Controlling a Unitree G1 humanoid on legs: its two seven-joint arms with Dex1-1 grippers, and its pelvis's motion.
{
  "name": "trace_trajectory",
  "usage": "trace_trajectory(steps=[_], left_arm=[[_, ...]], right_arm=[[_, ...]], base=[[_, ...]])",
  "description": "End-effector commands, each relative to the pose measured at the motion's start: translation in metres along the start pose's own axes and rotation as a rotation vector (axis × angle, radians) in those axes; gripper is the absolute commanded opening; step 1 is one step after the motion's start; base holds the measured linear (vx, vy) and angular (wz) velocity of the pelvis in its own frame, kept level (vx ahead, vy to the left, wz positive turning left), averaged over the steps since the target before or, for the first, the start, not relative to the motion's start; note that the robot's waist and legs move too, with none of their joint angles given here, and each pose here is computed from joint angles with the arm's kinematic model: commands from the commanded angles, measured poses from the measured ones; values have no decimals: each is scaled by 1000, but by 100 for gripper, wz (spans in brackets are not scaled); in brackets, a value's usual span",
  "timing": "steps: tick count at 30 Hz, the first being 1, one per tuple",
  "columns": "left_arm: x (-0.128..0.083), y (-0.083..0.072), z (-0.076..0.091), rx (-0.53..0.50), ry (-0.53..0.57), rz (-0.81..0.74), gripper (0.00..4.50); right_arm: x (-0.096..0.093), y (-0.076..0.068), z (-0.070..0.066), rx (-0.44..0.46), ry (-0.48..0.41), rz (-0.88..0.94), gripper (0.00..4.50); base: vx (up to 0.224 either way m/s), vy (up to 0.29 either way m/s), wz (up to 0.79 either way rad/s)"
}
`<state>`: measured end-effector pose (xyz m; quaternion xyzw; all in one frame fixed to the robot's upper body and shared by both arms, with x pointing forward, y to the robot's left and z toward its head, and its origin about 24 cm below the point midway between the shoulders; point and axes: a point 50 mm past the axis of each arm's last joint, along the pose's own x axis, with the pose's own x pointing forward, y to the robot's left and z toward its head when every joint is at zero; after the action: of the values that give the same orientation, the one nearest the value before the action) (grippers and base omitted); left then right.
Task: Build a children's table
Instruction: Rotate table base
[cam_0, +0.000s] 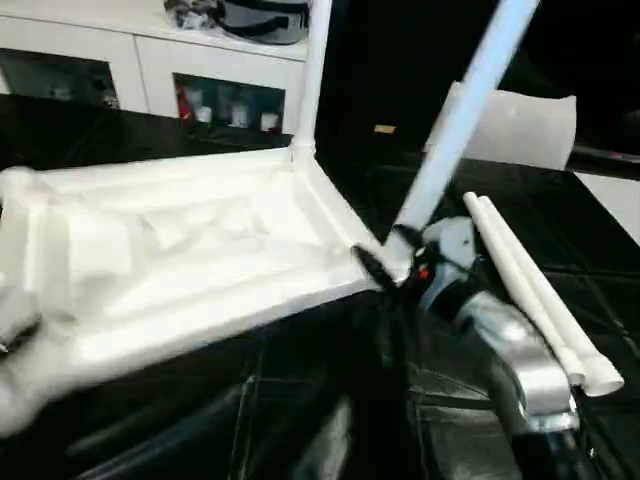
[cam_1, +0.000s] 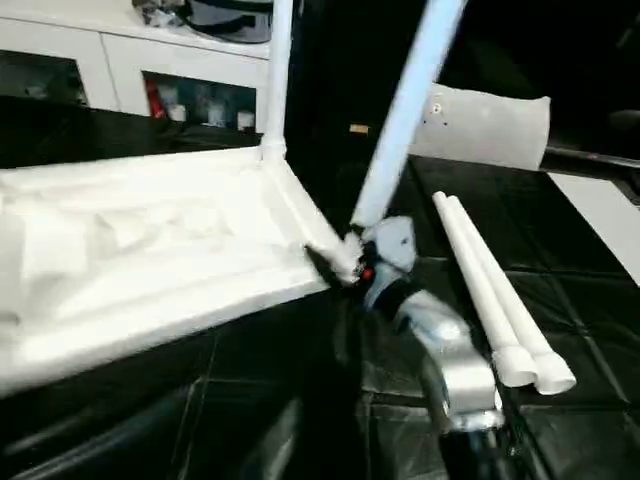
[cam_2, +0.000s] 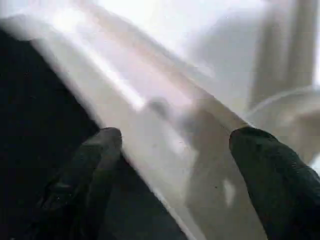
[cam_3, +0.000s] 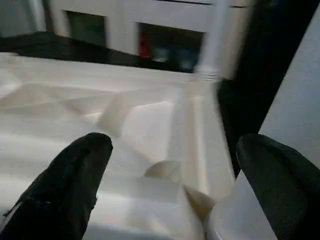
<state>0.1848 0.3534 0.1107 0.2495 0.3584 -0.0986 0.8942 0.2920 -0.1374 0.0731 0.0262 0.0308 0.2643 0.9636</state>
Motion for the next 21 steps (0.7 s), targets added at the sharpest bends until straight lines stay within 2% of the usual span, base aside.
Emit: trace_trajectory(steps=[1, 4, 5, 7, 9, 10, 12, 15, 17, 18, 21], left_arm=[[10, -31, -14, -44, 74, -205, 391], [7, -46, -4, -38, 41, -310, 391], [8, -55, 2, -38, 16, -357, 391], [7, -59, 5, -43, 5, -378, 391], [13, -74, 25, -62, -107, -436, 391], [13, -74, 25, -62, -107, -436, 391], [15, -80, 37, -85, -168, -458, 391], [12, -82, 46, -86, -189, -483, 391], [10, -78, 49, -61, -201, -472, 391], [9, -77, 51, -55, -204, -470, 410], [6, -67, 64, -20, -257, -421, 426]], right_arm=[[-1, -9, 5, -20, -16, -37, 450], [1, -5, 5, -14, -12, -1, 450], [1, 2, 2, -12, -3, 30, 450], [1, 5, 1, -13, 1, 45, 450], [-3, 19, -7, 0, 31, 97, 450], [-3, 19, -7, 0, 31, 97, 450], [-5, 22, -12, 11, 47, 92, 450], [-10, 23, -17, 19, 74, 59, 450], [-14, 20, -19, 22, 95, 13, 450], [-14, 19, -20, 23, 99, 3, 450], [-21, 13, -24, 23, 132, -84, 450]], base=[[0, 0, 0], [0, 0, 0], [0, 0, 0], [0, 0, 0], [0, 0, 0], [0, 0, 0], [0, 0, 0], [0, 0, 0], [0, 0, 0], [0, 0, 0], [0, 0, 0]])
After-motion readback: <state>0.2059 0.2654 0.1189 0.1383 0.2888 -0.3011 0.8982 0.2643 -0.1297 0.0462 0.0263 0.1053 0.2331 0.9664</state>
